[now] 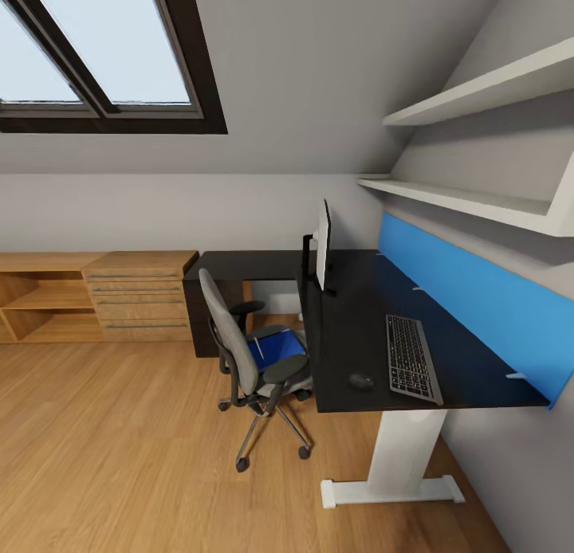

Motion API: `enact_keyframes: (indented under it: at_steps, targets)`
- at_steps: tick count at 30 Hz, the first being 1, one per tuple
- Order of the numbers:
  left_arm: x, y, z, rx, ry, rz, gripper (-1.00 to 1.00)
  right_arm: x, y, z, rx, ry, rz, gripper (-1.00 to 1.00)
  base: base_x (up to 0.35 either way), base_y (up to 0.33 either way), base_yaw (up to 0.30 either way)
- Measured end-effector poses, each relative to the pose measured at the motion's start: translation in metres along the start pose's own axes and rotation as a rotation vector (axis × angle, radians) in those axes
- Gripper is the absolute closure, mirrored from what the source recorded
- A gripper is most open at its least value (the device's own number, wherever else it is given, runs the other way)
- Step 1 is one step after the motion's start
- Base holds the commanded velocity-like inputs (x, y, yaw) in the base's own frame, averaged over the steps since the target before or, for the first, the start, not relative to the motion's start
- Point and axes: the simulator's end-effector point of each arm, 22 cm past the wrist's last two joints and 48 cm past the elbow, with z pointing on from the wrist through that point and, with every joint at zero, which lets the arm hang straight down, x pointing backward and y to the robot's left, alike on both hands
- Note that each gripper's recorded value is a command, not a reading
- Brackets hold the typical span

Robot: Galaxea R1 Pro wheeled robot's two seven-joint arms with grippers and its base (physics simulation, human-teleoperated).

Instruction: In the bedroom, organize the workspace by keeping the computer under the desk, ensuring the monitor is on the desk, placing the keyboard on the desk next to the monitor, placing the mouse on the desk next to the keyboard, moving the folder from the swivel chair onto the desk next to the mouse, stacking the notebook on top of the folder with the pen on top of the notebook, and positioning the swivel chair next to the desk.

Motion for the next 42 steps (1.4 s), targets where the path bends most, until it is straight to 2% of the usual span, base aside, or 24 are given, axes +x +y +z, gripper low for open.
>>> enact_keyframes:
  at_steps: [9, 42]
  targets:
    - [-0.001, 0.002, 0.0, -0.005, -0.003, -0.003, -1.0, 0.0, 0.001, 0.0, -0.002, 0.0, -0.001, -1.0, 0.0, 0.0, 0.0]
    - [0.018, 0.012, 0.045, -0.016, -0.01, -0.003, -1.0, 0.036, -0.002, 0.033, 0.013, -0.004, 0.003, -1.0, 0.0, 0.0, 0.0]
